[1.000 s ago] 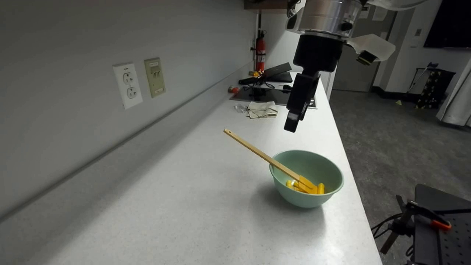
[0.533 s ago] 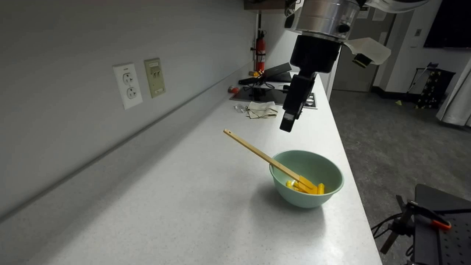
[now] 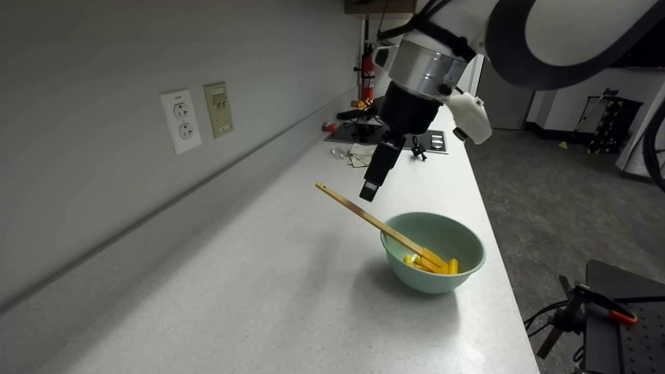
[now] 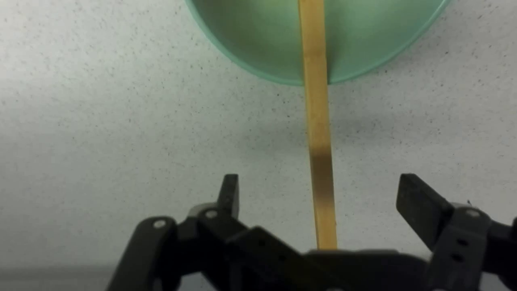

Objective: Use the wooden spatula to stir the contents in the blue bowl

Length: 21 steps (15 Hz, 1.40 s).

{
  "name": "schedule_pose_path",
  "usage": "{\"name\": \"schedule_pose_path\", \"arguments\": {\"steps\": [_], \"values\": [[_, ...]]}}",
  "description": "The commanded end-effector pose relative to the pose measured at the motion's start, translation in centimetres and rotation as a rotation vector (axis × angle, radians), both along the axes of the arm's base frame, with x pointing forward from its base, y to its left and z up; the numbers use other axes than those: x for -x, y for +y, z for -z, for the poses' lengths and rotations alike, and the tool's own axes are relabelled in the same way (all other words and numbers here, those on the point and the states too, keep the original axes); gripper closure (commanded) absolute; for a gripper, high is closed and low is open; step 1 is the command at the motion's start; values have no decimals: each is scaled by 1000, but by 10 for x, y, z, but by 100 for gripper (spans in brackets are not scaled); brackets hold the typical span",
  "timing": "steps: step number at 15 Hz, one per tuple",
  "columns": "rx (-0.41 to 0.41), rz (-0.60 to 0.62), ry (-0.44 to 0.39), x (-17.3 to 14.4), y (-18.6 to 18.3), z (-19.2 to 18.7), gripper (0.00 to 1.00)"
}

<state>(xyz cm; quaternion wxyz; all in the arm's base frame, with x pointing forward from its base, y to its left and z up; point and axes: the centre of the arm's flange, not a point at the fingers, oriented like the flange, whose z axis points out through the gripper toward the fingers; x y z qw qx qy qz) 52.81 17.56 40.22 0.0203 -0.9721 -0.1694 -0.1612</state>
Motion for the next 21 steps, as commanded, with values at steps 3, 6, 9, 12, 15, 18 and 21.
{"name": "schedule_pose_path", "arguments": {"steps": [3, 6, 9, 12, 15, 18, 21], "values": [[-1, -1, 4, -1, 1, 6, 0], [-1, -1, 2, -1, 1, 5, 0], [9, 4, 1, -2, -1, 12, 0], [10, -18, -9, -1, 10, 20, 0], [5, -46, -22, 0, 24, 26, 0], [29, -87, -81, -3, 35, 32, 0], [52, -124, -142, -9, 42, 36, 0]]}}
